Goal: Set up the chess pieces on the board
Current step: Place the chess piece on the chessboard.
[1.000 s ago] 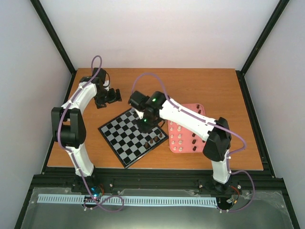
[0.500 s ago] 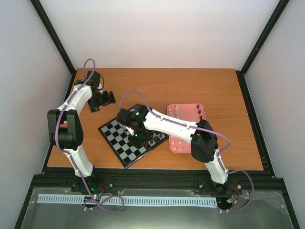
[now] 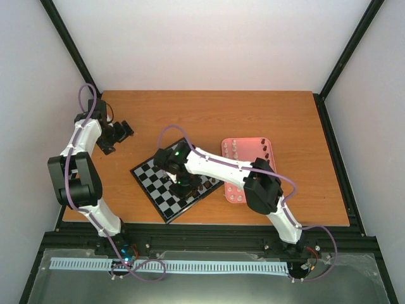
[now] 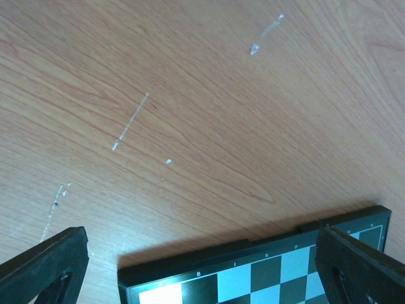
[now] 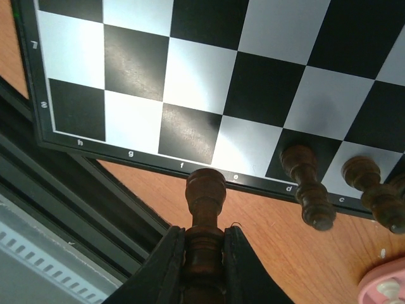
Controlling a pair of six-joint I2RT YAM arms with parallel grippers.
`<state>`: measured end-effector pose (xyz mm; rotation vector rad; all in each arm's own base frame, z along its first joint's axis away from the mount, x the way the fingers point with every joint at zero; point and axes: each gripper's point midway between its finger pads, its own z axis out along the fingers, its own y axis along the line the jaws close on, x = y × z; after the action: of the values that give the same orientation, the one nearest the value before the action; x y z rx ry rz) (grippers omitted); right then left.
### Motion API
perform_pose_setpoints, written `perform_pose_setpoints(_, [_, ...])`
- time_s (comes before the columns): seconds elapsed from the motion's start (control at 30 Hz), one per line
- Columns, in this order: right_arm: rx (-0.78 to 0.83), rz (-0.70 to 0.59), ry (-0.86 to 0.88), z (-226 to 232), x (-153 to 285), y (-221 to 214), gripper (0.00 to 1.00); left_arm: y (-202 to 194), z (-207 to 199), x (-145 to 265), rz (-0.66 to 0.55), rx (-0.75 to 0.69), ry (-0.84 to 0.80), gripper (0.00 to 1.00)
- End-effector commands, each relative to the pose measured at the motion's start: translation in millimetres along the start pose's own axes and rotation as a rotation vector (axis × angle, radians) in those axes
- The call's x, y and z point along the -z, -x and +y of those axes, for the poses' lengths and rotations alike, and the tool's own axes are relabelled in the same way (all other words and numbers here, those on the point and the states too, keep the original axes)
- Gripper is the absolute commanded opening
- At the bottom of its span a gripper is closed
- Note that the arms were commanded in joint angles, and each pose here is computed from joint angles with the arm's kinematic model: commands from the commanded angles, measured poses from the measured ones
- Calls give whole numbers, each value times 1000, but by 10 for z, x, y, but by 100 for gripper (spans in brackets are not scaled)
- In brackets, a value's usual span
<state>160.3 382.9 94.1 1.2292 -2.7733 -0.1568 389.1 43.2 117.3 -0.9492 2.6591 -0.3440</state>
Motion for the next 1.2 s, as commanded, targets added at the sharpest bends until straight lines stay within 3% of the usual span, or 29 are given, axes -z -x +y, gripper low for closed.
perform_pose_setpoints(0.0, [-11, 28, -13, -28, -78, 13, 4, 15, -131, 93, -24, 4, -64, 100])
perform_pose_setpoints(0.9, [-42, 78, -34, -253, -334, 89, 6, 39, -192, 89, -29, -21, -94, 100])
perform_pose_setpoints(1.17, [-38, 75, -23, -237, -306, 80, 16, 27, -183, 56, -20, -23, -91, 100])
